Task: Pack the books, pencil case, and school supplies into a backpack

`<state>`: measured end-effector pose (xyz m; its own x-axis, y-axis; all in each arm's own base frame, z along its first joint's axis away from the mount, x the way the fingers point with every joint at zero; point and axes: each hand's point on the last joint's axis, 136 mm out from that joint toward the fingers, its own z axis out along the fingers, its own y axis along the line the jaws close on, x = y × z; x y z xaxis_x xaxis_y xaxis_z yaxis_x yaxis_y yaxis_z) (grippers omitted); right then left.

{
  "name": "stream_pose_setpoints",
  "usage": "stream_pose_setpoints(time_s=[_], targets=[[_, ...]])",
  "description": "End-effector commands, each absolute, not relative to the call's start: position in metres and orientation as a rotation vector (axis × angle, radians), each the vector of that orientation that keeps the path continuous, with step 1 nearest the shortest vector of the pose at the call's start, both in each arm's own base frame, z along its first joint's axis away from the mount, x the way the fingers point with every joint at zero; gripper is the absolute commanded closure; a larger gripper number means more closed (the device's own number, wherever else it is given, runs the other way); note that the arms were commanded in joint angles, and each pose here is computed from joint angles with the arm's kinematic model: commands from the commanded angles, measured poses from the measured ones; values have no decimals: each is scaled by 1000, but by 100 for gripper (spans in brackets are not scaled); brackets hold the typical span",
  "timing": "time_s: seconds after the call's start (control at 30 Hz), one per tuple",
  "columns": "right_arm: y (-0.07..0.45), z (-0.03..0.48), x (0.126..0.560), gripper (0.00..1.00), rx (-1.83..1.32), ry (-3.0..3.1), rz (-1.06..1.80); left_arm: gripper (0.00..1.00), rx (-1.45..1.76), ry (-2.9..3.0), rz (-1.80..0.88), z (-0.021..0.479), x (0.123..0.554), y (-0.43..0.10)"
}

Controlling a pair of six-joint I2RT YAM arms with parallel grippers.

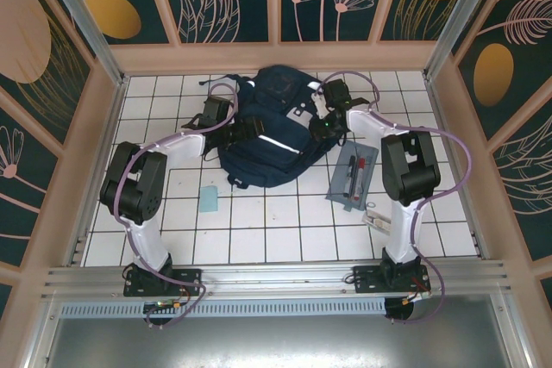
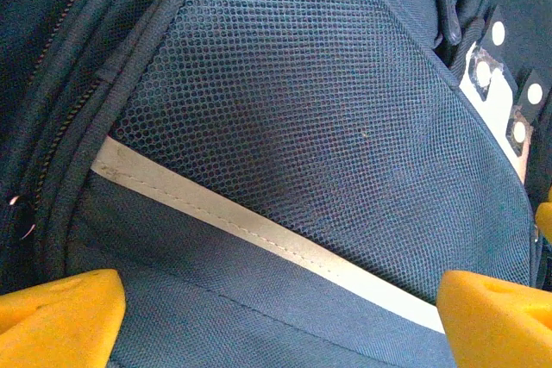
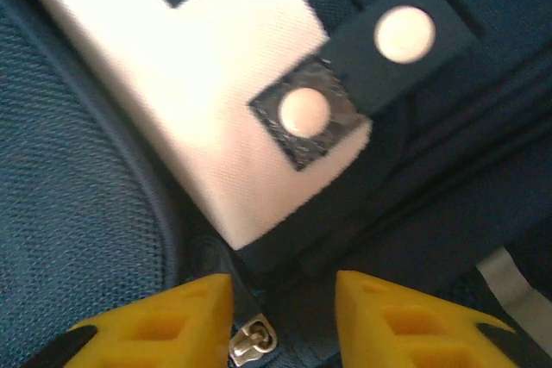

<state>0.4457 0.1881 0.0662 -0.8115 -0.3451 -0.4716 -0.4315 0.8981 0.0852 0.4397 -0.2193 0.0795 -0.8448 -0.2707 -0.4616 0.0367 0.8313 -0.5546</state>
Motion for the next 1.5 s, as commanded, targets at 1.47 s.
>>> stream_pose_setpoints(time_s=[1.47], targets=[[160,85,444,60,245,2579,433,6,-249,2467,-862,77,429,-220]])
